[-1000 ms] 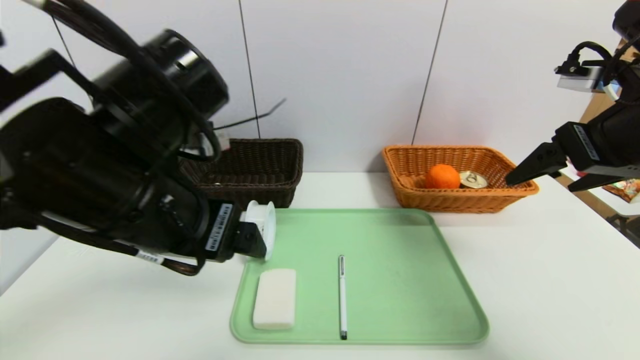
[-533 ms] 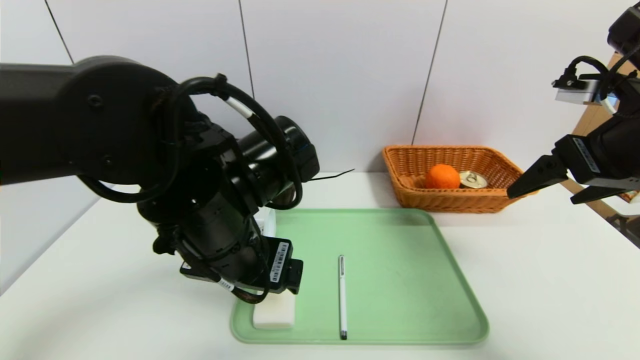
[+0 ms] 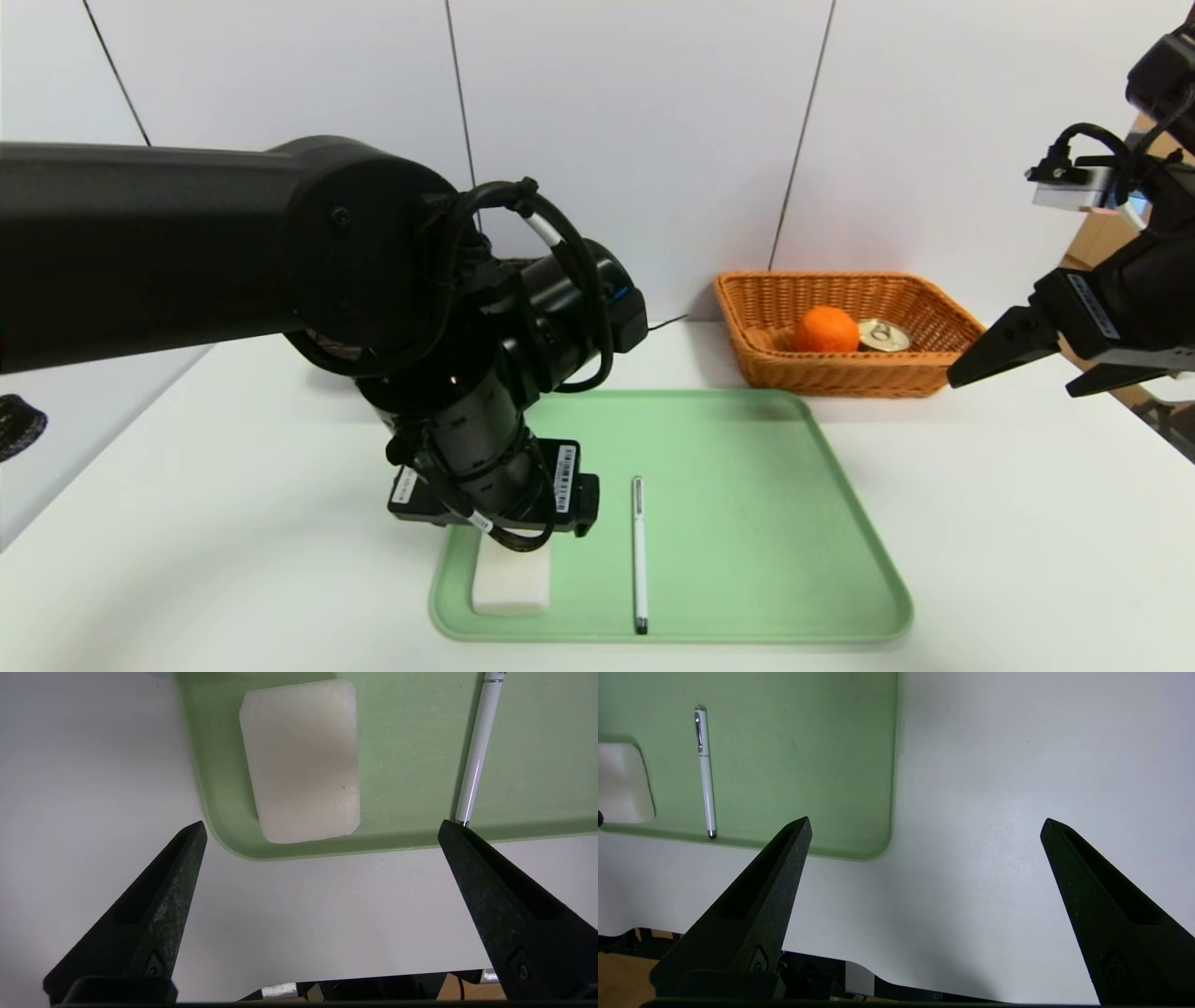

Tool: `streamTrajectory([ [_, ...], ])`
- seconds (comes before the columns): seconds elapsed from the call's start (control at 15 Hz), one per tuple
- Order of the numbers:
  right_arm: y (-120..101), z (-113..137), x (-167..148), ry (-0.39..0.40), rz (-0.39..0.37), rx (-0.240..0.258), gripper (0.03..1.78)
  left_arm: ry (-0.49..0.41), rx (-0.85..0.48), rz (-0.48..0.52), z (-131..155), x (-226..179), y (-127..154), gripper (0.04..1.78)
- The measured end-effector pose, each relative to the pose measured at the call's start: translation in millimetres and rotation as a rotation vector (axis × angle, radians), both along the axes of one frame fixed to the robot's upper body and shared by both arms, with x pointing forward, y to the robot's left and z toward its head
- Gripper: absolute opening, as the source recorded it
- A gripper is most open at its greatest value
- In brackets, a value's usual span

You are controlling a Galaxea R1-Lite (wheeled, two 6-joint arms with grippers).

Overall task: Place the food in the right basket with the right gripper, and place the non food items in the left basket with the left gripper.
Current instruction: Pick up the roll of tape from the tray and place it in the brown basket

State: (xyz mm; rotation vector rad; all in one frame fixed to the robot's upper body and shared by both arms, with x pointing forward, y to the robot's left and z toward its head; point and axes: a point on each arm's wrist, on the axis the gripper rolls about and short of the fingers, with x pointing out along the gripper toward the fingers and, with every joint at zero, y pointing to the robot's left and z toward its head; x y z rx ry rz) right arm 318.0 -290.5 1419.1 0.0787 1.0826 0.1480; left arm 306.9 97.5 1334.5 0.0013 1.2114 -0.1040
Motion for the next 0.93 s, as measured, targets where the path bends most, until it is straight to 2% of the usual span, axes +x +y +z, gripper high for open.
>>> streamTrajectory([
  [0.27, -0.4, -3.8, -2.3, -0.007, 0.002, 0.002, 1.69, -0.099, 0.089, 0.046, 4.7, 3.1, 7.6, 1.75],
  [0.6, -0.8, -11.6, -5.3, -0.023, 0.010, -0.001, 1.70, -0.181, 0.057, 0.111, 9.4, 32.5, 16.1, 1.75],
  [0.93, -1.0, -11.2, -7.1, -0.029, 0.011, 0.001, 1.70, -0.239, 0.039, 0.113, -6.6, 74.2, 15.7, 1.75],
])
